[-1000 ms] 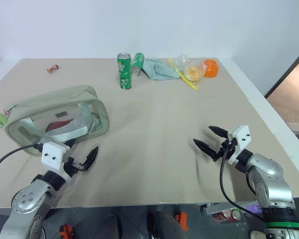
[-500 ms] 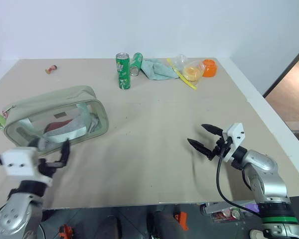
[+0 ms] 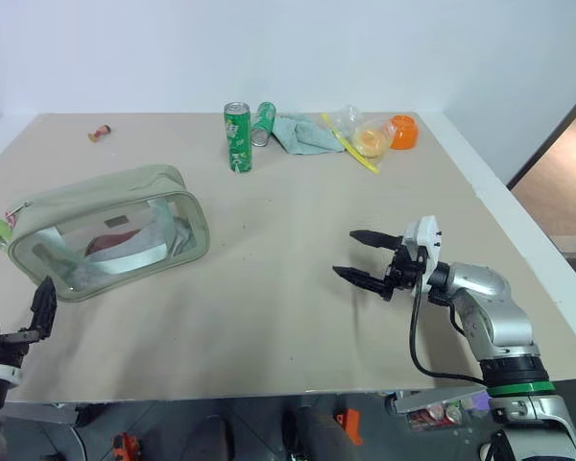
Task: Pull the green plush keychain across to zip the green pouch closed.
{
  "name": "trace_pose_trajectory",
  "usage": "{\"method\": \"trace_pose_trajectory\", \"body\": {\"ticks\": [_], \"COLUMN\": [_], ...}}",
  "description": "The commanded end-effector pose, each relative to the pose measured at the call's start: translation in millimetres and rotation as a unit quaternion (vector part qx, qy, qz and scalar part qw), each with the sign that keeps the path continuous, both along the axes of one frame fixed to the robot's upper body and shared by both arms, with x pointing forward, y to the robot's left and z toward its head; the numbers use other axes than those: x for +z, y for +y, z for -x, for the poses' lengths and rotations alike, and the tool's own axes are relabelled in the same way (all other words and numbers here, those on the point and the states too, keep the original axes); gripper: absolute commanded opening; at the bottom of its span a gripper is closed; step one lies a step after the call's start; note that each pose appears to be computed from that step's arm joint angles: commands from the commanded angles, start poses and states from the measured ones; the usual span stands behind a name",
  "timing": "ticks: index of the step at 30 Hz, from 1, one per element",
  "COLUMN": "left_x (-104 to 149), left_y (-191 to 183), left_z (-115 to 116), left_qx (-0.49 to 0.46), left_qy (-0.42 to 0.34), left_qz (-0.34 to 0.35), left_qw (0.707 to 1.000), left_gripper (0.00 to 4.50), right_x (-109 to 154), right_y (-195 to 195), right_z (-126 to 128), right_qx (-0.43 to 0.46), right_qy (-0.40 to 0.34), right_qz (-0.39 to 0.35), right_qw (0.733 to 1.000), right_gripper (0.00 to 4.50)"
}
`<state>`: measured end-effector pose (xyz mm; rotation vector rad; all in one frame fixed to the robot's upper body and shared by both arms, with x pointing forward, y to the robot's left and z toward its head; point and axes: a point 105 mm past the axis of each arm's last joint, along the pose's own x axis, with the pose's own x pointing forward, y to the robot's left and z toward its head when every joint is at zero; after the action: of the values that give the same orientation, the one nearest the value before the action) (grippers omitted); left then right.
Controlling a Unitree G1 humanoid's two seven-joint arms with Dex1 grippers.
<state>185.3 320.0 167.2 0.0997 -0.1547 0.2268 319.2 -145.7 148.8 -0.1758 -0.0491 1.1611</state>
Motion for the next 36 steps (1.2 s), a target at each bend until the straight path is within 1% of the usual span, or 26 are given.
{"method": "trace_pose_trajectory", "body": {"ticks": [1,4,9,20,23,25,27,33,34,36], "left_x": [10.5,8.0,7.4,6.3,6.8,7.3,6.4,3.5,2.8,1.6], "left_y": [15.1,14.9,14.2,17.5,20.1,21.7,22.2,25.2,24.9,25.7], "left_z": [3.8,-0.3,-13.0,-33.7,-39.3,-42.3,-44.1,-47.9,-48.5,-49.0], "left_qx": [0.010,-0.008,-0.038,-0.091,-0.099,-0.107,-0.112,-0.117,-0.119,-0.120], "left_qy": [-0.016,-0.006,-0.001,0.012,0.016,0.017,0.023,0.031,0.033,0.036], "left_qz": [-0.008,-0.011,-0.006,0.011,0.004,0.010,0.008,0.007,0.008,0.008], "left_qw": [1.000,1.000,0.999,0.996,0.995,0.994,0.993,0.993,0.992,0.992], "left_gripper": [4.45,4.45,4.45,4.45,3.68,3.03,2.29,0.24,0.03,0.03], "right_x": [13.8,19.3,27.3,27.5,27.0,26.7,25.8,19.8,19.5,19.1], "right_y": [8.5,16.1,23.0,17.3,15.9,14.1,12.8,8.3,8.2,8.2], "right_z": [9.5,9.1,4.4,3.8,4.4,4.2,4.4,6.0,6.1,6.3], "right_qx": [0.056,0.071,0.069,0.041,0.034,0.025,0.022,0.016,0.016,0.015], "right_qy": [-0.016,-0.030,-0.047,-0.056,-0.059,-0.060,-0.061,-0.058,-0.058,-0.058], "right_qz": [0.015,0.020,0.023,0.029,0.029,0.028,0.030,0.033,0.033,0.034], "right_qw": [0.998,0.997,0.996,0.997,0.997,0.997,0.997,0.998,0.998,0.998], "right_gripper": [4.50,4.50,4.50,4.50,4.50,4.50,4.50,4.50,4.50,4.50]}}
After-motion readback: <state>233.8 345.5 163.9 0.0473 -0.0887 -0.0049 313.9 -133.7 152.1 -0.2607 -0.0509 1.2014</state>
